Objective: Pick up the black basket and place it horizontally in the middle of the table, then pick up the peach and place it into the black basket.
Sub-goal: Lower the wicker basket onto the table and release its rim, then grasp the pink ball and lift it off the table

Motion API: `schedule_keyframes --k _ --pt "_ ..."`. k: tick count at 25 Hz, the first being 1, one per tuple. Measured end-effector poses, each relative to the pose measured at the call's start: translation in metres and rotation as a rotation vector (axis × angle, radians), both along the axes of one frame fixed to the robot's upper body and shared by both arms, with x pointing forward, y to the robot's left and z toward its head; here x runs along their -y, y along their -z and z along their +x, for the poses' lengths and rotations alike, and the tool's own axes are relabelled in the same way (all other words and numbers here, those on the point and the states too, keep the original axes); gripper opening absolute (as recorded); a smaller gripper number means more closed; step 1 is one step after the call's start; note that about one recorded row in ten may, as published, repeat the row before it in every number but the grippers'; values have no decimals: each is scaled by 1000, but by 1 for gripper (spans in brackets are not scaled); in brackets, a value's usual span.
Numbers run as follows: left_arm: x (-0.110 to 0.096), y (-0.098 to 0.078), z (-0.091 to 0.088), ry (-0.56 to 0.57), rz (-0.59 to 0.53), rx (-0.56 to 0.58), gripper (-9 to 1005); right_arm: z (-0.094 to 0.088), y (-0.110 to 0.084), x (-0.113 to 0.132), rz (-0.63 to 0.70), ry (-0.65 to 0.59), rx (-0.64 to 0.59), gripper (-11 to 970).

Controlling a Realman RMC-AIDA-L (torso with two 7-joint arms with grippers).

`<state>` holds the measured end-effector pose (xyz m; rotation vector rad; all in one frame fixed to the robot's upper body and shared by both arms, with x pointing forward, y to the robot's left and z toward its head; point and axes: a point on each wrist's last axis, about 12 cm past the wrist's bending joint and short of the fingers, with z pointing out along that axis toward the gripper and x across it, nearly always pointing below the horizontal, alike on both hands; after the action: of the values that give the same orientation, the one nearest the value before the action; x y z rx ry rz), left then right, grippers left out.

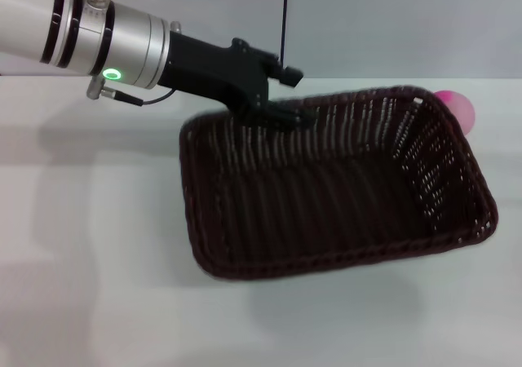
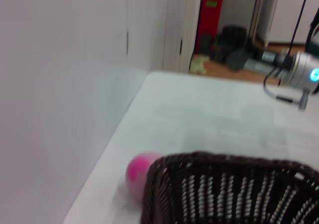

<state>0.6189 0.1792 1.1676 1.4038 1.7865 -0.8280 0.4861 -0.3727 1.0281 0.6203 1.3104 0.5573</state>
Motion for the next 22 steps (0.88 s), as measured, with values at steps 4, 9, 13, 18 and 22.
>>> schedule_keyframes --k 4,9,13,18,22 --pt "3 -5 -2 22 -88 38 699 2 0 -1 -1 -5 -1 464" --pt "0 -5 -4 -15 -179 51 773 4 -2 -3 -11 -24 0 464" --pt "-31 6 -15 -177 -406 108 810 11 -8 -3 -65 -82 7 464" --pt "-69 43 -37 -430 -650 141 847 25 -26 -1 -162 -251 17 465" --pt "-88 66 -54 -575 -724 165 847 36 -44 6 -204 -430 -18 465"
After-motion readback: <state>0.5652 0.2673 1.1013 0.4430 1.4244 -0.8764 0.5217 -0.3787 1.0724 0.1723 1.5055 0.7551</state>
